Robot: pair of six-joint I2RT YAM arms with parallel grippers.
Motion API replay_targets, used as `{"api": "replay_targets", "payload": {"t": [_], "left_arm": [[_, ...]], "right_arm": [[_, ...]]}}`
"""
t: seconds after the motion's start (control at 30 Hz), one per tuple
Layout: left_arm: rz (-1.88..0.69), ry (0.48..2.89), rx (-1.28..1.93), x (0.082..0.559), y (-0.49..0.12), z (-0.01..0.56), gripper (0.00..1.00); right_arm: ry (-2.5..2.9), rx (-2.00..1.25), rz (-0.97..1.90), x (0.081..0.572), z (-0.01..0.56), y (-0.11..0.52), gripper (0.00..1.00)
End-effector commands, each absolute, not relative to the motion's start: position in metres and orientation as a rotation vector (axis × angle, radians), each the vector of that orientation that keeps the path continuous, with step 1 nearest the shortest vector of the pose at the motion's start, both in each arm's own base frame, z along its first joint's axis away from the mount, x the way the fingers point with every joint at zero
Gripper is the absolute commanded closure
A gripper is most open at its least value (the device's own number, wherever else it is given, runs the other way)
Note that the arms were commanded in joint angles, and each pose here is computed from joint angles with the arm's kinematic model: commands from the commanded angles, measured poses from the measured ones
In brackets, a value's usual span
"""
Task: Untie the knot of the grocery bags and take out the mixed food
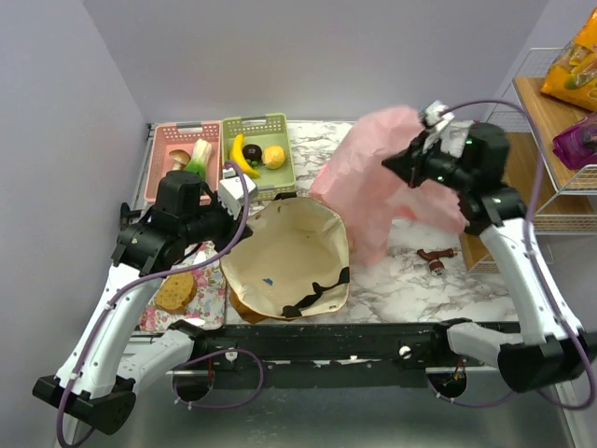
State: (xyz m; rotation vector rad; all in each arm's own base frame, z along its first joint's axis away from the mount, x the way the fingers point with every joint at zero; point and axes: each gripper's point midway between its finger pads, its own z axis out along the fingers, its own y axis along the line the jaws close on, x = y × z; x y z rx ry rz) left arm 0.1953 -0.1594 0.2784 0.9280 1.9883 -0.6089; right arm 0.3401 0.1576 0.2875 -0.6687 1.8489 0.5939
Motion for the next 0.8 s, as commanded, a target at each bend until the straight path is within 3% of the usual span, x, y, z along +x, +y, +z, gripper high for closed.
{"api": "replay_targets", "payload": {"t": [0.0,0.2,0.3,0.5,0.63,0.77], "left_arm": [[-0.657,1.961,0.859,0.206,-0.169,0.295,1.0],[-0.707,1.974,0.807,0.214,-0.176,0.302,1.0],[-0.735,1.971,0.765,0.22,-0.179,0.31,1.0],[-0.791,1.959,0.717,0.228,-0.184,0.326,1.0],[-0.843,1.987,0.693,0.228,-0.187,0.326,1.0],[-0.877,2.024,0.657,0.226,-0.181,0.324,1.0]], "right_arm": [[1.528,-0.804,0.825,0.283,0.404,0.187,0.99],[1.257,-0.897,1.056,0.225,0.509,0.206,0.99],[1.24,-0.997,1.161,0.201,0.512,0.219,0.99],[1.265,-1.396,1.112,0.148,0.425,0.284,0.99],[1.259,-1.604,0.816,0.145,0.349,0.319,0.99],[1.265,-1.675,0.412,0.176,0.306,0.333,0.99]]}}
